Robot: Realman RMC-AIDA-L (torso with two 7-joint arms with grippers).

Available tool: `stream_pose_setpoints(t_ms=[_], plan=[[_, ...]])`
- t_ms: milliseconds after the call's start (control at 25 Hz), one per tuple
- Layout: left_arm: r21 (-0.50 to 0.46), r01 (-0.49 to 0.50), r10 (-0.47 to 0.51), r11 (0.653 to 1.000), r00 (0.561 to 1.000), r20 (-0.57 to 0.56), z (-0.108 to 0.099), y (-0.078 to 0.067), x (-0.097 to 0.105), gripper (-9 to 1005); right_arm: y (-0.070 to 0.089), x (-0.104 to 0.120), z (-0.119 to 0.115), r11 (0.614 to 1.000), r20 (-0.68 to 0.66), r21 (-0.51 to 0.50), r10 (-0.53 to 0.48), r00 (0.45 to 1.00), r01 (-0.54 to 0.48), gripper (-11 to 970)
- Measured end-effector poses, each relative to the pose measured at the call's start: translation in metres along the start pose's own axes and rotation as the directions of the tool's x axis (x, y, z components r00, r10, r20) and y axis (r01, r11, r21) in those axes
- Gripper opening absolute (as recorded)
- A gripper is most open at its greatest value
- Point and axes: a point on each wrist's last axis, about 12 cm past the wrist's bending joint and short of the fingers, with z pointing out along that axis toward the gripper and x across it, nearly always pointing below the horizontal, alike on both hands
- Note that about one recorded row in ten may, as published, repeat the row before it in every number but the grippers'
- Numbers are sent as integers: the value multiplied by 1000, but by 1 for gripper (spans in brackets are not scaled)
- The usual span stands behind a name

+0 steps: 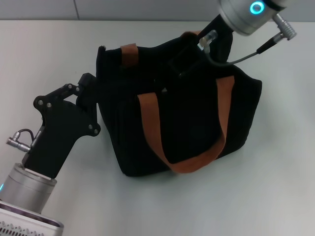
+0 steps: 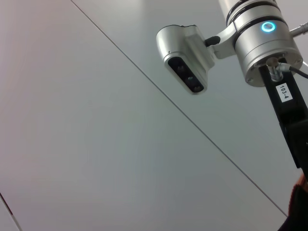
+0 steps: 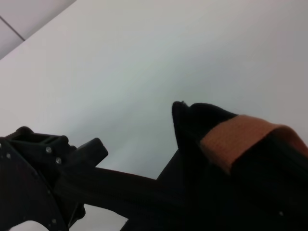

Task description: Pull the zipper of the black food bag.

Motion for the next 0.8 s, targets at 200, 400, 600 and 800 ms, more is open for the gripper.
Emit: stream_pose_setpoints(t_ms=[200,400,600,800], plan=[[-1,2,-2,1000,1000,9,0,0,-1,9,4,-3,13,1000,-30,12,-20,999,21,308],[-3,2,-2,1000,1000,9,-1,0,-1,10,3,-2,20,998,-34,31,-58,998,59,302],[-2,1,-1,1000,1000,7,-2,0,-1,11,2,1,18,996,-21,46,-82,996,82,115],[-10,-7,7,1000,1000,4,-4,2,-1,11,-2,10,9,995,16,68,-80,997,78,78]])
